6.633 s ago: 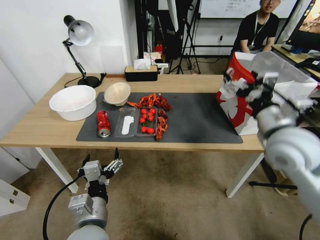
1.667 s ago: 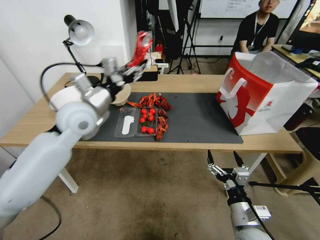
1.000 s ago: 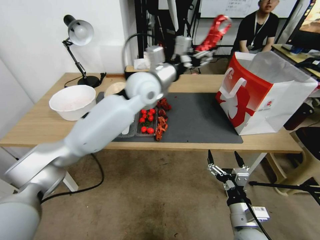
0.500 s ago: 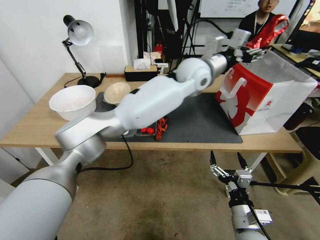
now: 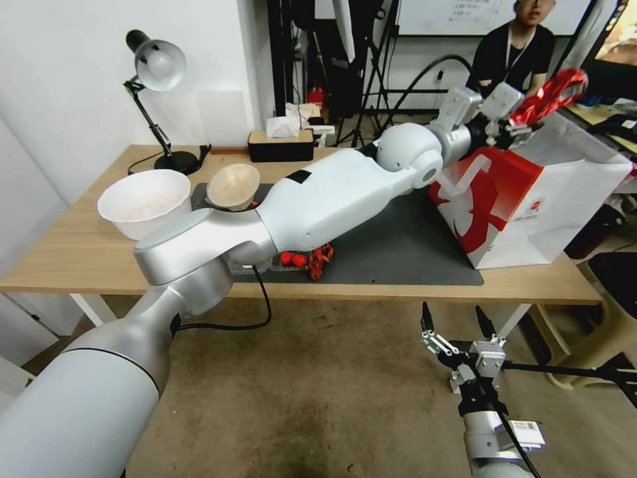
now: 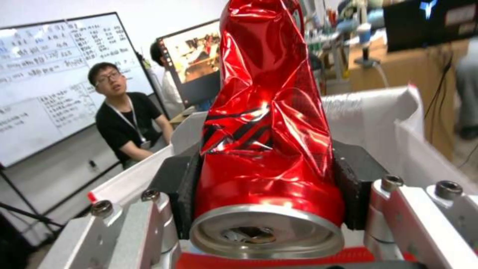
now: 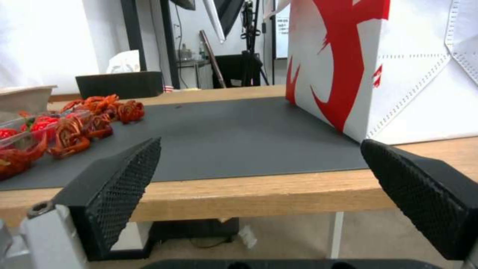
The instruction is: Pick up the trash from the table and place it into the takeout bag.
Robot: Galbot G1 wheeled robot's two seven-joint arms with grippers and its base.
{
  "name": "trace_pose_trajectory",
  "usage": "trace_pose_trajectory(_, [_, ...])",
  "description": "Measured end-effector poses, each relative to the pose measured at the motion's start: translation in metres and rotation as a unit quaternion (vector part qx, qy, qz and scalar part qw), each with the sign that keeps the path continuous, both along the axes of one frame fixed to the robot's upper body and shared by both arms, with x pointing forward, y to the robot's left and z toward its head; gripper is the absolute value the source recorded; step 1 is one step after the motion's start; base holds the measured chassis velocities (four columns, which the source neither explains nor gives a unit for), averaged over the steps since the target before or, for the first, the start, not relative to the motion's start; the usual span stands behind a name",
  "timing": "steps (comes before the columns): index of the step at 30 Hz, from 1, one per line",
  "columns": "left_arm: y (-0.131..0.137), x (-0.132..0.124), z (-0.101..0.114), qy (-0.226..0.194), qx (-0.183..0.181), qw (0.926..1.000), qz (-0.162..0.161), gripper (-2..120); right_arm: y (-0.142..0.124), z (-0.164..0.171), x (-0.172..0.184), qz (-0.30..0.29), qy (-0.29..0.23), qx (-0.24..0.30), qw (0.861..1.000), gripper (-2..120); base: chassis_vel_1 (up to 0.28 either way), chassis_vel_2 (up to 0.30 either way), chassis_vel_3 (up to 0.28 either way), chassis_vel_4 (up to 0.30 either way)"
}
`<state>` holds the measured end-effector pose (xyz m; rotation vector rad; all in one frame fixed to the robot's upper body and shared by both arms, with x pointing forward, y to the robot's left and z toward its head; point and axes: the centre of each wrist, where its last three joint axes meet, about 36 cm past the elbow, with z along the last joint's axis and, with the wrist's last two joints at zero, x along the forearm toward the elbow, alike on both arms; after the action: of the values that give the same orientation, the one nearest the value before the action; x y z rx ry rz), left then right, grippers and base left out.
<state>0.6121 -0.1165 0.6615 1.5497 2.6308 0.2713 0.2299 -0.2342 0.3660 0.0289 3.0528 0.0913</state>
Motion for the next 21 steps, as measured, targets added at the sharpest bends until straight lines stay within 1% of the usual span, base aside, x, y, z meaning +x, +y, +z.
trace_pose_trajectory(3, [-0.001,-0.001,0.002,-0.019,0.023,0.9995,0.004,50,0.001,0.000,0.001,0.001,-0.001,0.000,1.000,100,0.000,0.000,0.000,0.000])
trace_pose_trajectory(4, [-0.001,-0.001,0.002,-0.019,0.023,0.9995,0.004,50,0.001,0.000,0.001,0.001,-0.001,0.000,1.000,100,0.000,0.000,0.000,0.000])
trace_pose_trajectory(7, [-0.002,-0.001,0.006,-0.041,0.048,0.9980,0.008,51,0.001,0.000,0.001,0.002,0.000,0.000,1.000,100,0.000,0.000,0.000,0.000])
trace_pose_trajectory(8, [-0.002,-0.001,0.006,-0.041,0.048,0.9980,0.008,51,0.001,0.000,0.001,0.002,0.000,0.000,1.000,100,0.000,0.000,0.000,0.000])
trace_pose_trajectory(9, [-0.002,-0.001,0.008,-0.049,0.054,0.9973,0.007,54,0.001,0.000,0.000,0.002,0.000,0.000,1.000,100,0.000,0.000,0.000,0.000])
trace_pose_trajectory(10, [-0.002,-0.001,0.010,-0.054,0.058,0.9968,0.007,61,0.001,0.000,0.000,0.002,0.000,0.000,1.000,100,0.000,0.000,0.000,0.000])
trace_pose_trajectory(11, [-0.002,-0.001,0.010,-0.054,0.058,0.9968,0.007,61,0.001,0.000,0.000,0.002,0.000,0.000,1.000,100,0.000,0.000,0.000,0.000])
trace_pose_trajectory(13, [-0.003,-0.002,0.012,-0.055,0.065,0.9964,0.007,71,0.000,0.000,0.001,0.002,0.000,0.000,1.000,100,0.000,0.000,0.000,0.000])
trace_pose_trajectory(14, [-0.003,-0.002,0.012,-0.055,0.065,0.9964,0.007,71,0.000,0.000,0.001,0.002,0.000,0.000,1.000,100,0.000,0.000,0.000,0.000])
trace_pose_trajectory(16, [-0.002,-0.001,0.011,-0.053,0.066,0.9963,0.010,83,0.000,-0.001,0.002,0.001,0.000,0.000,1.000,100,0.000,0.000,0.000,0.000])
trace_pose_trajectory(17, [-0.002,-0.001,0.011,-0.053,0.066,0.9963,0.010,83,0.000,-0.001,0.002,0.001,0.000,0.000,1.000,100,0.000,0.000,0.000,0.000])
trace_pose_trajectory(20, [0.000,0.000,0.016,-0.053,0.059,0.9967,0.015,95,0.000,-0.002,0.002,0.001,0.001,-0.001,1.000,100,0.000,0.000,0.000,0.000])
trace_pose_trajectory(21, [0.000,0.000,0.016,-0.053,0.059,0.9967,0.015,95,0.000,-0.002,0.002,0.001,0.001,-0.001,1.000,100,0.000,0.000,0.000,0.000])
